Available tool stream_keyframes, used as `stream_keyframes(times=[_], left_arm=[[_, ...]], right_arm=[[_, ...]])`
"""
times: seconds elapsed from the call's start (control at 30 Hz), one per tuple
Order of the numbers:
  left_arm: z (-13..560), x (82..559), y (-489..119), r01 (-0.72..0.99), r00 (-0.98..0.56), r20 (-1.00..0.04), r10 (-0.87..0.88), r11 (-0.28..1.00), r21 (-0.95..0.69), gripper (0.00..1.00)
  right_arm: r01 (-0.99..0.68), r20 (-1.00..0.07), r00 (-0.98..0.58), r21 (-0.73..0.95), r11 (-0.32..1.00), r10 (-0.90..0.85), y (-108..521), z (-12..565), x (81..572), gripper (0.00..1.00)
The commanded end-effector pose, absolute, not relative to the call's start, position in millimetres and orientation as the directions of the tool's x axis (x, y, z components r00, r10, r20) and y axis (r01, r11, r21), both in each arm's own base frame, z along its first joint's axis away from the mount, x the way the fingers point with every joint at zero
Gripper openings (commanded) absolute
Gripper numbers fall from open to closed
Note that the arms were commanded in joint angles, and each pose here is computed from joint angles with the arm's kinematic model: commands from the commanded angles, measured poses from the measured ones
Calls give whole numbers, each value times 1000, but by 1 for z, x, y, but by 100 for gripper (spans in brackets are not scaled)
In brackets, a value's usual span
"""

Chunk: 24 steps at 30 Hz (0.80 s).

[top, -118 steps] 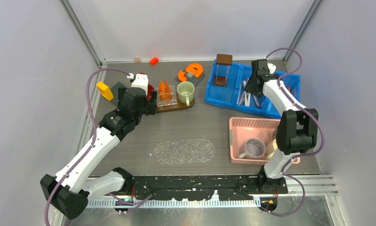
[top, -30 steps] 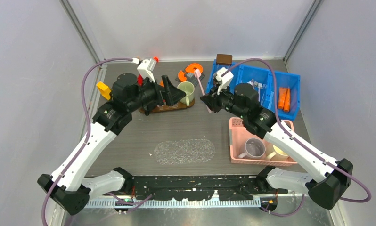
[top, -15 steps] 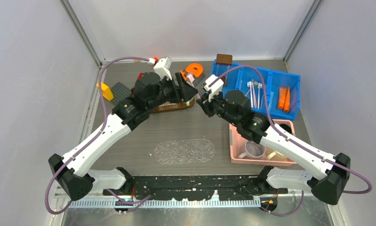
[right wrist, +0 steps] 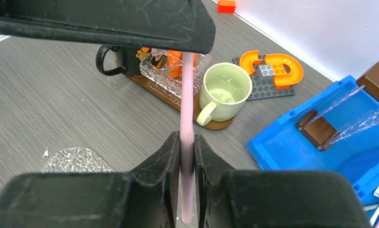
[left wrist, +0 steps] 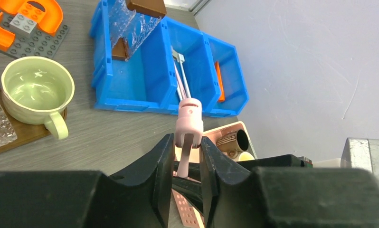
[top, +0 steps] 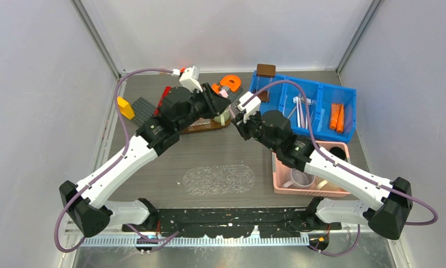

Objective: Prepare toiletry sets of a toothbrush and toothpaste on the tray
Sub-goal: Pick up the toothbrush from the storage box.

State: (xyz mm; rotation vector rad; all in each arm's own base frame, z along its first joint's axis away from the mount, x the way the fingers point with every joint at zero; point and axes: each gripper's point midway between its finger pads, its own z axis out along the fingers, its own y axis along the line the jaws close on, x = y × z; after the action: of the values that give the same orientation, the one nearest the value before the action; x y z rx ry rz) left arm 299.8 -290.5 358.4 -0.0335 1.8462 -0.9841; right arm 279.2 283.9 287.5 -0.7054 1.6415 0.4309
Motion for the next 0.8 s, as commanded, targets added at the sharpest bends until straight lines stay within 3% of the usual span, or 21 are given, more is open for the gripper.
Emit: stream_keyframes(times=[0.0, 0.17, 0.3, 0.37, 0.47, 0.6, 0.77], left_arm=[[369, 303, -297, 408, -470, -751, -464, 640, -651, 25], [366, 302, -301, 415, -480, -748, -459, 632, -654, 2], [368, 301, -300, 441, -455, -772, -443, 642, -628, 0], [369, 303, -296, 456, -424, -801, -422, 665, -592, 0], [372, 308, -285, 477, -341, -859, -381, 718, -507, 0], [372, 317, -270, 483, -221, -929, -298, 794, -370, 0], [371, 326, -264, 501, -90, -976, -197, 838, -215, 0]], right_arm=[[-652, -988, -23, -98, 752, -150, 291, 307, 283, 2], [-652, -989, -24, -93, 752, -144, 292, 307, 283, 2], [-643, -991, -32, -77, 762, -128, 291, 308, 284, 9], [-632, -992, -36, -68, 772, -117, 289, 309, 284, 18], [-611, -994, -33, -61, 789, -103, 281, 312, 284, 43], [-577, -997, -28, -47, 815, -77, 268, 315, 281, 65], [-531, -998, -15, -40, 846, -56, 245, 324, 274, 75]])
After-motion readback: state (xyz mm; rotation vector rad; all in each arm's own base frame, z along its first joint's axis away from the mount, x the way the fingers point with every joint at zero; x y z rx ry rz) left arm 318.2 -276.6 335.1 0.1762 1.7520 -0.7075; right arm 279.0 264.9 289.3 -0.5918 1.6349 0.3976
